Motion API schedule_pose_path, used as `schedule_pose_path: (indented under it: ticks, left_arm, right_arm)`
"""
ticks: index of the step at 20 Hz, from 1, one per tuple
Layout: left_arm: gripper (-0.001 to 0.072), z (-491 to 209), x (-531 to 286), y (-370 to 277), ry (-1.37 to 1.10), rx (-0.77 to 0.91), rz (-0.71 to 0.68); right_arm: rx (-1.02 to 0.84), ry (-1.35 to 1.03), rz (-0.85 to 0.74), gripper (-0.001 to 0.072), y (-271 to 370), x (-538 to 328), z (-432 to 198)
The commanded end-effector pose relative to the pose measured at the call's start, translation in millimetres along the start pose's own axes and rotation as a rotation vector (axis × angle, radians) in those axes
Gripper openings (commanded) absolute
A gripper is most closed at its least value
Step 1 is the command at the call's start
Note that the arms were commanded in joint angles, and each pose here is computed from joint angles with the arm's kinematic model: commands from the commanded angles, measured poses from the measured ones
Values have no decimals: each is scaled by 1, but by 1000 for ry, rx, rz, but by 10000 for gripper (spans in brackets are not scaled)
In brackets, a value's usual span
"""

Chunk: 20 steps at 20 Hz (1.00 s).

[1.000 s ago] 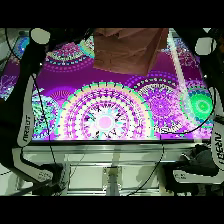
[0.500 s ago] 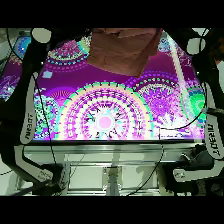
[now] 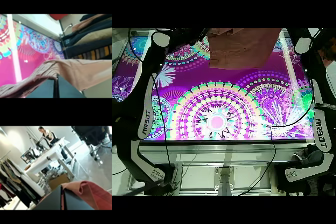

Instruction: Fold the clothes and pants, and hang the long-sleeved shirts on hangers.

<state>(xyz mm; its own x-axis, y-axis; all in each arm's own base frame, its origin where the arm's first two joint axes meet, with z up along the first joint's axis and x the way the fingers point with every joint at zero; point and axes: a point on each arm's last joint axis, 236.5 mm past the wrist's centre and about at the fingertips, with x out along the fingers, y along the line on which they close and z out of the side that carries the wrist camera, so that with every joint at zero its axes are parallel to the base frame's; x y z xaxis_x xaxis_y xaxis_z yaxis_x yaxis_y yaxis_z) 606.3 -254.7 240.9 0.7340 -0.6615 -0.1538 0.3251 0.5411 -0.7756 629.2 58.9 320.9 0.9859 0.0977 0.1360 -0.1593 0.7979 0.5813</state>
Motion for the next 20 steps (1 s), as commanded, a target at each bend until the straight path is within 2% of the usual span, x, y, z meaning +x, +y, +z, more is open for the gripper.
schedule_pose_path:
  ticks: [1, 7, 10, 13, 16, 20]
  left_arm:
    - [10, -9, 2, 21, 50, 46, 23]
    - [10, -43, -20, 52, 270, 152, 39]
    - [9, -78, -33, 79, 432, 228, 128]
    - [9, -107, -42, 104, 539, 223, 224]
    - [9, -135, -44, 113, 595, 181, 251]
    - [9, -180, -64, 124, 697, 226, 324]
  right_arm:
    - [-6, 72, -17, 9, -14, 0, -9]
    - [51, 494, -66, 7, -51, -32, -82]
    - [84, 685, -71, 7, -47, -59, -122]
    - [102, 766, -124, 7, -50, -86, -148]
    - [122, 827, -193, 7, -60, -124, -178]
    - [165, 895, -263, 7, -74, -187, -213]
